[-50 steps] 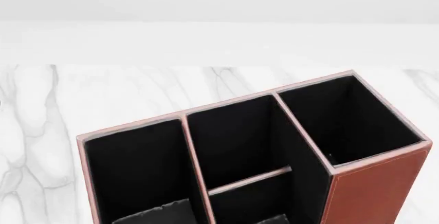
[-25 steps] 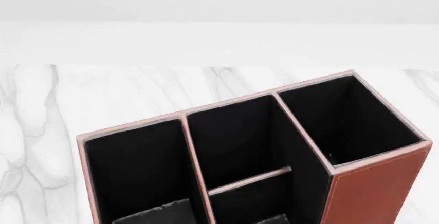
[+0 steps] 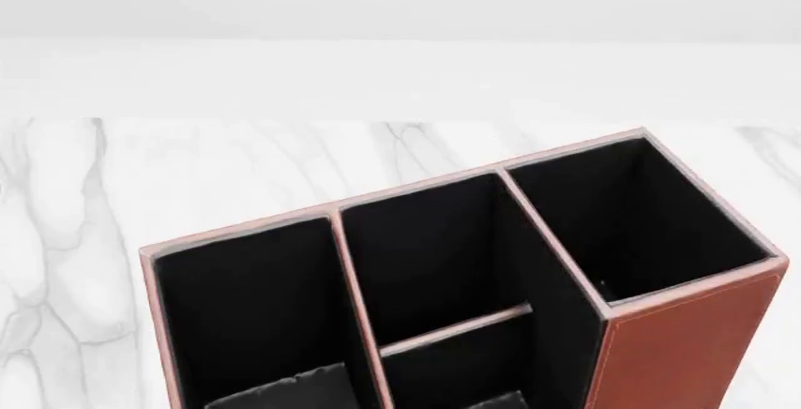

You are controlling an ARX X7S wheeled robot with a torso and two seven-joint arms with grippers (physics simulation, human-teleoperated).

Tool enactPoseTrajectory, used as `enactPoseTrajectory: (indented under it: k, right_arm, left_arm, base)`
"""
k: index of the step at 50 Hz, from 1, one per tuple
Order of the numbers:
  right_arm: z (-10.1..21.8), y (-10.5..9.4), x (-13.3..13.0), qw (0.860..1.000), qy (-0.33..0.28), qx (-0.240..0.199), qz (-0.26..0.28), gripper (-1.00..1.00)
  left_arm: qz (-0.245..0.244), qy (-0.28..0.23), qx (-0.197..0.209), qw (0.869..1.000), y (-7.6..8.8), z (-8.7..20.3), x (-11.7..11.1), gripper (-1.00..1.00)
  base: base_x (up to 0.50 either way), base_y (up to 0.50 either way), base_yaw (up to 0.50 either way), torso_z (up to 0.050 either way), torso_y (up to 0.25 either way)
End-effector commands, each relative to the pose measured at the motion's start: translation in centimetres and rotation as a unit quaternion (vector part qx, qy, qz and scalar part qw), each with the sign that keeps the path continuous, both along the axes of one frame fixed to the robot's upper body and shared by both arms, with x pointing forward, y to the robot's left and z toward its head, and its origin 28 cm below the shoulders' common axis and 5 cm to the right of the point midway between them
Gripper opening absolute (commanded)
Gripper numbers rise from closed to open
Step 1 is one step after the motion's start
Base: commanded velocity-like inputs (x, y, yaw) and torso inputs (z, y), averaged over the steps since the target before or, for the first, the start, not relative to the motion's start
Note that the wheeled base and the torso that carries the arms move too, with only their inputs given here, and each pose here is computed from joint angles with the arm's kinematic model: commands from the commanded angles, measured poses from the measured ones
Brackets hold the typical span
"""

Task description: Pick up the book and place it in the front compartment of the caddy.

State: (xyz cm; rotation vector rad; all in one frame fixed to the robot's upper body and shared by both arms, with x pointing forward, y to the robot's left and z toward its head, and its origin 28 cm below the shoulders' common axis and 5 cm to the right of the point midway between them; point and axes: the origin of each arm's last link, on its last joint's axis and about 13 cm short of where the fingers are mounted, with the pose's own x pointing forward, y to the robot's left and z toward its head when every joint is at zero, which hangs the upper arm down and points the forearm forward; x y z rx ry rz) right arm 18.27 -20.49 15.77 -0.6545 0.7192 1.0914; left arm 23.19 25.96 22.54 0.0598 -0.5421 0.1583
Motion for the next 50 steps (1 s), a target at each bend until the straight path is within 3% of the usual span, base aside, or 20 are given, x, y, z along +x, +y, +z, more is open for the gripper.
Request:
enactPoseTrajectory:
  k: [1, 22, 23, 38, 50]
  right_arm:
    - [-0.8, 0.5, 0.5, 1.0, 0.002, 0.005, 0.011, 1.0]
    - [-3.0, -0.2, -0.5, 0.999, 0.037, -0.019, -0.012, 1.0]
    - [-3.1, -0.2, -0.5, 0.999, 0.035, -0.019, -0.012, -1.0]
    - [-1.6, 0.1, 0.3, 1.0, -0.016, 0.009, -0.021, -1.0]
    - [2.7, 0.0, 0.4, 0.997, -0.07, 0.031, -0.021, -1.0]
  left_arm:
    - [0.004, -0.01, -0.005, 1.0, 0.3, 0.1, 0.0, 1.0]
    - [0.003, -0.012, -0.006, 1.0, 0.2, 0.2, 0.0, 1.0]
    - [0.003, -0.012, -0.007, 1.0, 0.2, 0.2, -0.1, 1.0]
    - [0.003, -0.013, -0.008, 1.0, 0.2, 0.2, -0.2, 1.0]
    - [0.003, -0.014, -0.01, 1.0, 0.2, 0.2, -0.2, 1.0]
  base:
    - [0.0, 0.0, 0.0, 0.0, 0.0]
    - [0.0, 0.0, 0.0, 0.0, 0.0]
    - [0.0, 0.0, 0.0, 0.0, 0.0]
    - [0.0, 0.0, 0.0, -0.001, 0.0]
    - [0.0, 0.0, 0.0, 0.0, 0.0]
